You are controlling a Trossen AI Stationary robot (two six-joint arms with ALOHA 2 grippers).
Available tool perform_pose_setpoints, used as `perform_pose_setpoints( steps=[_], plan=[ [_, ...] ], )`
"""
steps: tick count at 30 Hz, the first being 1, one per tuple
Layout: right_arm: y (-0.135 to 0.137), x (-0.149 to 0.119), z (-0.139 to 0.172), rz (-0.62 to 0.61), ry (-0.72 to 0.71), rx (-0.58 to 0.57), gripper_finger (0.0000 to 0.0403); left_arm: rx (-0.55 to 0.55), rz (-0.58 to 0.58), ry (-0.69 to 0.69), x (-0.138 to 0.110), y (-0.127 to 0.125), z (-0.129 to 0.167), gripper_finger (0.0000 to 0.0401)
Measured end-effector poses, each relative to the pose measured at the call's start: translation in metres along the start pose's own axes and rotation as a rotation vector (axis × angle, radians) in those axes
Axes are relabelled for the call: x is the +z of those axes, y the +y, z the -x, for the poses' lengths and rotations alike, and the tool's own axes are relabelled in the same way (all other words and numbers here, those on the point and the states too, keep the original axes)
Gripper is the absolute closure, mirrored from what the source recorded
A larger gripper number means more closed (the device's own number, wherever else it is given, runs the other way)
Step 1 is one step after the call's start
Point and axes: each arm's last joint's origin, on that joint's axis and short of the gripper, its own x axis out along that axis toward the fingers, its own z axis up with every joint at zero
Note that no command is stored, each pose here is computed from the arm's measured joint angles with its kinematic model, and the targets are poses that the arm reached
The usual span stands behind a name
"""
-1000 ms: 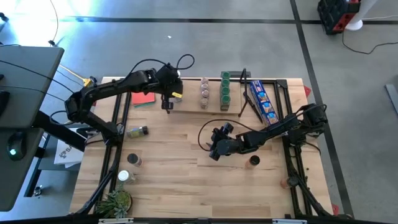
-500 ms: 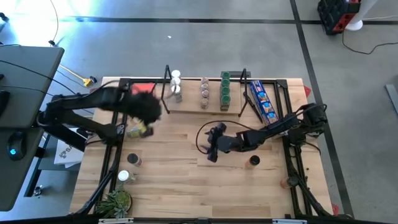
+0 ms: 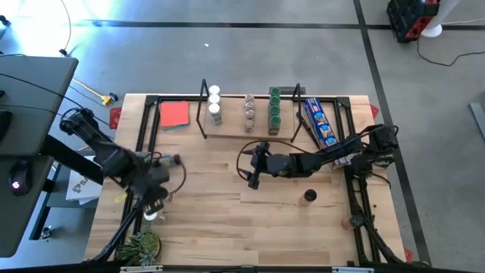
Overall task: Shelf spices
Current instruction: Put the white seasoning bottle on the shelf aligned with the other white seasoning bottle
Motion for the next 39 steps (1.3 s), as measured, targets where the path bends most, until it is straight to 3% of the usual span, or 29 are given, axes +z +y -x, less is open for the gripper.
perform_pose_setpoints(
  steps=[4,9,14,18,34,39],
  plan=[
    [0.002,0.0,0.0,0.009,0.001,0.021,0.0098,-0.015,0.058,0.092,-0.018,-0.01,-0.022,0.0356],
    [0.002,0.0,0.0,0.01,0.003,0.041,0.0098,0.001,0.197,0.15,-0.03,-0.014,-0.042,0.0259],
    [0.002,0.0,0.0,0.01,0.004,0.044,0.0098,-0.026,0.201,0.143,-0.036,-0.016,-0.059,0.0152],
    [0.002,0.0,0.0,0.01,0.004,0.044,0.0098,0.027,0.226,0.175,-0.037,-0.012,-0.069,0.0101],
    [0.002,-0.001,0.0,0.01,0.006,0.044,0.0098,0.184,0.19,0.189,-0.035,-0.022,-0.104,0.0091],
    [0.002,-0.001,0.0,0.008,0.01,0.044,0.0098,0.192,0.17,0.193,-0.036,-0.024,-0.108,0.0116]
  ],
)
